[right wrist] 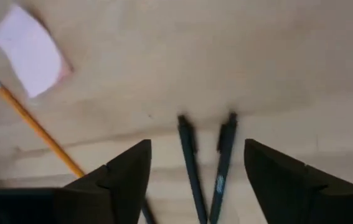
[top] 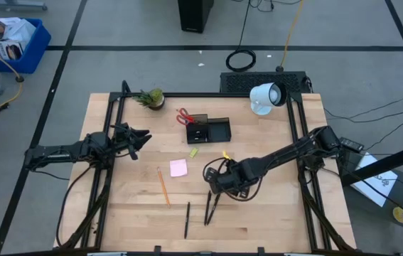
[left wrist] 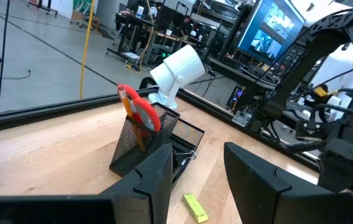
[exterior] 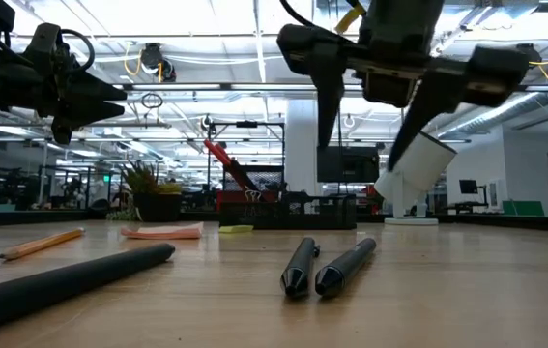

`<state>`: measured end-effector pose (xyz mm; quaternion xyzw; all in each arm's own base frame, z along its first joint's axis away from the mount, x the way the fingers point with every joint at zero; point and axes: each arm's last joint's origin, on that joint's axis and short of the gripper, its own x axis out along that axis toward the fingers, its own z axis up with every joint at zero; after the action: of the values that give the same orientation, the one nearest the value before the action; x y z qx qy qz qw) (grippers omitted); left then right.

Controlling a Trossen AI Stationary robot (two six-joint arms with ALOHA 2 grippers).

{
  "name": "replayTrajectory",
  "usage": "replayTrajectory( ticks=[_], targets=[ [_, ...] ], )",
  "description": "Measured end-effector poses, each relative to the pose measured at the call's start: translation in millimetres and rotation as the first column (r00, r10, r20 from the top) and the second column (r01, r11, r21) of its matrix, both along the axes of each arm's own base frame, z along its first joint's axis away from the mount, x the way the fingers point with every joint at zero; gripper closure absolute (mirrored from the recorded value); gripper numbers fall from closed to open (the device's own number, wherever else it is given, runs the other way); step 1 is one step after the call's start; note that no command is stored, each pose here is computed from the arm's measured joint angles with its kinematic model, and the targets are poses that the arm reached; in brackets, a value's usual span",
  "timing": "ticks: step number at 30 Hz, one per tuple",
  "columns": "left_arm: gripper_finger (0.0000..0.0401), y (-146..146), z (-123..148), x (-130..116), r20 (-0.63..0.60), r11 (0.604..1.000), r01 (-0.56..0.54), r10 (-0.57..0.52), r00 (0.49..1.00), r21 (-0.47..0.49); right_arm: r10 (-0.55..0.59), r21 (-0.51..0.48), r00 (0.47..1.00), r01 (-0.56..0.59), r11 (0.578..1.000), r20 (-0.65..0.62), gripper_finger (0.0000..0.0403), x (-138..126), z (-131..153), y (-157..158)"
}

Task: Pick and place office supplies into organizer
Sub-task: Put the right pen into the mesh organizer

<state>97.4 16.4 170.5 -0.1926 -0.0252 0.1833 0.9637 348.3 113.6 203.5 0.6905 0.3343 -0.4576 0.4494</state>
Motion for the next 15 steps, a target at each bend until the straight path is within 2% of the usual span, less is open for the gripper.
replayTrajectory(
  ticks=[6, 8, 12, 15],
  targets=[
    [0.0254, 0, 0, 0, -0.001, 1.0, 0.0, 0.0, 1.0, 0.0, -0.056, 0.117, 0.983, 0.077, 0.99, -0.172, 0.0123, 10, -21, 6],
    [0.0254, 0, 0, 0, 0.0, 1.0, 0.0, 0.0, 1.0, 0.0, -0.06, 0.113, 0.984, 0.079, 0.99, -0.17, 0.0114, 22, -18, 9],
    [0.0254, 0, 0, 0, -0.002, 1.0, 0.0, 0.0, 1.0, 0.0, -0.068, 0.089, 0.951, 0.099, 0.991, -0.301, 0.0106, 26, -10, 12],
    [0.0254, 0, 0, 0, -0.002, 1.0, 0.0, 0.0, 1.0, 0.0, -0.062, 0.093, 0.96, 0.091, 0.992, -0.272, 0.0103, 35, -4, 17]
  ],
)
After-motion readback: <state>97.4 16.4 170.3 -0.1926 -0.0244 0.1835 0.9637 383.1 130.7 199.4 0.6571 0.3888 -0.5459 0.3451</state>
